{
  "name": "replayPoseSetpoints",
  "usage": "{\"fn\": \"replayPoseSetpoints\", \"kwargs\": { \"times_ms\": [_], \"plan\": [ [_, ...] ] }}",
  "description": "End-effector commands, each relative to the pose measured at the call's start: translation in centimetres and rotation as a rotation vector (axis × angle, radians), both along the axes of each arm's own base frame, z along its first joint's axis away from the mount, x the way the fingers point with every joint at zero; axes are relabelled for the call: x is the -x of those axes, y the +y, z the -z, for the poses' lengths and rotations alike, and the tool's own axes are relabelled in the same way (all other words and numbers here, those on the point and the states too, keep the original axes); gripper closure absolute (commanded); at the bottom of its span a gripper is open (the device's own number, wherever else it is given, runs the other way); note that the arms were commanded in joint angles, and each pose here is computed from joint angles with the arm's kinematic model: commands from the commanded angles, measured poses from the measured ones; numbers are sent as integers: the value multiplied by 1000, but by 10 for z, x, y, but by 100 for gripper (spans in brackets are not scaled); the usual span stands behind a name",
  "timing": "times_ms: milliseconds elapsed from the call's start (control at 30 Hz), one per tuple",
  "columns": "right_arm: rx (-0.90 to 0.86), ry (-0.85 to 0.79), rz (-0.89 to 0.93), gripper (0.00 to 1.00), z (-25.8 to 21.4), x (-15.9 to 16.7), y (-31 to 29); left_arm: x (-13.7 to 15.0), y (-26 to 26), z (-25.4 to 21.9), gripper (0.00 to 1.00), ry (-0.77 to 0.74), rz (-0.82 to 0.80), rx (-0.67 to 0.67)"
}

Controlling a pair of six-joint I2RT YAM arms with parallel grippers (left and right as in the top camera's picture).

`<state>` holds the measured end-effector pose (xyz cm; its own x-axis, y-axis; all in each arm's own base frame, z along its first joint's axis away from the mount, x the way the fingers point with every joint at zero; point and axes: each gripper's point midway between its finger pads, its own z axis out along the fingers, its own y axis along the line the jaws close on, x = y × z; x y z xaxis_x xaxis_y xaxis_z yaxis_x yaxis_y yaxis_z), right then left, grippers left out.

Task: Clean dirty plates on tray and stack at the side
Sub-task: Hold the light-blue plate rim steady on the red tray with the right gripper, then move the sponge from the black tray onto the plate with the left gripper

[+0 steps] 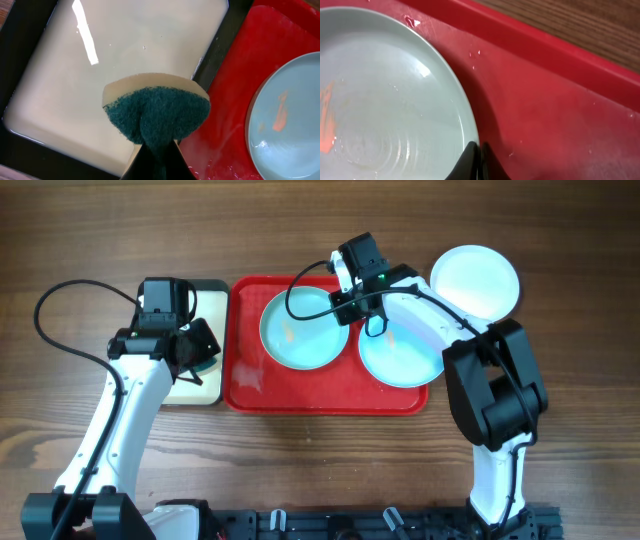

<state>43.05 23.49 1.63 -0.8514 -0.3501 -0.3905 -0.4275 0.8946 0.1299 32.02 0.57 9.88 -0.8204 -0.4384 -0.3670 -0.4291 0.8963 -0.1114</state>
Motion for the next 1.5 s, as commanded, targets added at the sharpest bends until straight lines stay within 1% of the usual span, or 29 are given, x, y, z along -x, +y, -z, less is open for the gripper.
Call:
{"fn": "replayPoseSetpoints", "kwargs": {
  "times_ms": [0,133,233,333,433,533,733,867,1033,1200,1467],
  "plan": [
    [18,74,71,96,8,13,-9,-3,1,-4,96,-23,37,-27],
    [13,139,52,96,-1,34,-8,-13,-1,-9,96,-62,125,-65],
    [43,196,51,96,2,48,-13,-19,-1,-12,96,-86,192,-99],
    [51,219,46,96,3,54,-14,-23,1,-14,96,-96,244,-136],
    [8,242,29,96,1,59,-6,-23,16,-17,96,-87,228,-229],
    [-4,248,25,96,1,60,-4,-23,20,-17,96,-84,218,-248],
    [-62,277,4,96,-2,65,6,-26,9,-17,96,-103,249,-194],
    [-63,275,5,96,-2,65,6,-26,8,-16,96,-100,246,-187],
    [-63,275,7,96,-2,64,6,-17,-9,-10,96,-74,290,-91],
    [-66,288,29,96,-2,66,6,-20,-13,-11,96,-86,296,-72],
    [-81,306,36,96,-3,70,12,-27,-56,-21,96,-165,407,142]
  ]
}}
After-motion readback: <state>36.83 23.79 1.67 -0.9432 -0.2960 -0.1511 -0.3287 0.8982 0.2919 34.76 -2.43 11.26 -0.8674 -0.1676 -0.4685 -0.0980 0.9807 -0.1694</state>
